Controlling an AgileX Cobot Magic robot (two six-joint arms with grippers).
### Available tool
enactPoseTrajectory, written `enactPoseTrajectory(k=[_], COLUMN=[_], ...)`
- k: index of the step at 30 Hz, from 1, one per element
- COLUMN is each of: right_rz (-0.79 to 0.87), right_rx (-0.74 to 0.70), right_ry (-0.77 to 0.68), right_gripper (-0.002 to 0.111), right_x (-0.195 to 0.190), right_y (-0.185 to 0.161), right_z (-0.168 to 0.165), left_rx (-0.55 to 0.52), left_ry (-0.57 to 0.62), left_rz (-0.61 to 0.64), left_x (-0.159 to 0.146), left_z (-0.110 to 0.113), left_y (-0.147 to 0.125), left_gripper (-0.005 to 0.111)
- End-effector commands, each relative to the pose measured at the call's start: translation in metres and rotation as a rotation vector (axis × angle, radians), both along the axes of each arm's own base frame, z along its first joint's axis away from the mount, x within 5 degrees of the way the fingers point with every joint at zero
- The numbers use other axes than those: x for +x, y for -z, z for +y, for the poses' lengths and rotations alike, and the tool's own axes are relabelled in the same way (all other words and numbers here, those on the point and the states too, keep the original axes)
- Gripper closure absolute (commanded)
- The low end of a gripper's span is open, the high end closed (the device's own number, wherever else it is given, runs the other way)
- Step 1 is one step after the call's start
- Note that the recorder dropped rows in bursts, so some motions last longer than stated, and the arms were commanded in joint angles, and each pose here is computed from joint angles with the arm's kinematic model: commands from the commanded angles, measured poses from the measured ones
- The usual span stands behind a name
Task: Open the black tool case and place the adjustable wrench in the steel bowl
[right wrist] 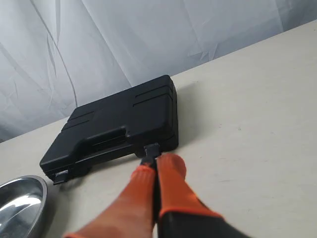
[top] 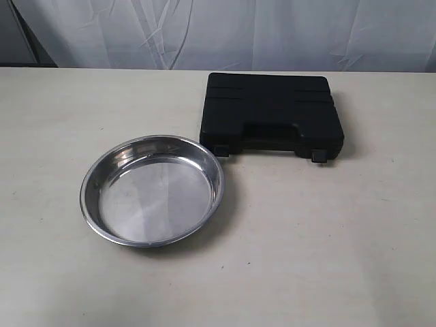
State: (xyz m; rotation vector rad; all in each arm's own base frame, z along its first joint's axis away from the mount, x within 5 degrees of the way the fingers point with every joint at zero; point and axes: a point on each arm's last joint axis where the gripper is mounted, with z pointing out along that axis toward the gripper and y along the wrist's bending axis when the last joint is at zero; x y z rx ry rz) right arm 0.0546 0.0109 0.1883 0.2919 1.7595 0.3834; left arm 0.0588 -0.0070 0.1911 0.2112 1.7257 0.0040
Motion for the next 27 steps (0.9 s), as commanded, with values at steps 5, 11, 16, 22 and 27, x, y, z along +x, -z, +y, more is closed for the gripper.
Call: enactPoseTrajectory(k=[5,11,16,22,27], right_rz=[-0.001,-0.061,-0.189,-0.280,-0.467], right_rx=[-0.011,0.060,0.406,0.812,0.570], right_ry=[0.003,0.030,0.108,0.229,0.182], right_gripper=[0.109,0.109,0.109,0.109,0.109], right_x=[0.000,0.001,0.002,0.001,-0.013], right_y=[0.001,-0.005,-0.019,-0.026,-0.083], right_z=[0.000,-0.002,-0.006,-0.018,-0.018], left_rx=[-0.008,-0.008,-0.008,-0.008,-0.008], left_ry=[-0.001,-0.001,-0.001,-0.001,-0.001], left_rz=[-0.018,-0.018,-0.018,-0.018,-0.018], left_x=[0.000,0.000,0.000,0.000,0.000], left_z=[0.000,0.000,0.000,0.000,0.000], left_y=[-0.002,-0.002,-0.002,-0.002,-0.002], left_gripper=[0.106,0.106,0.106,0.106,0.106])
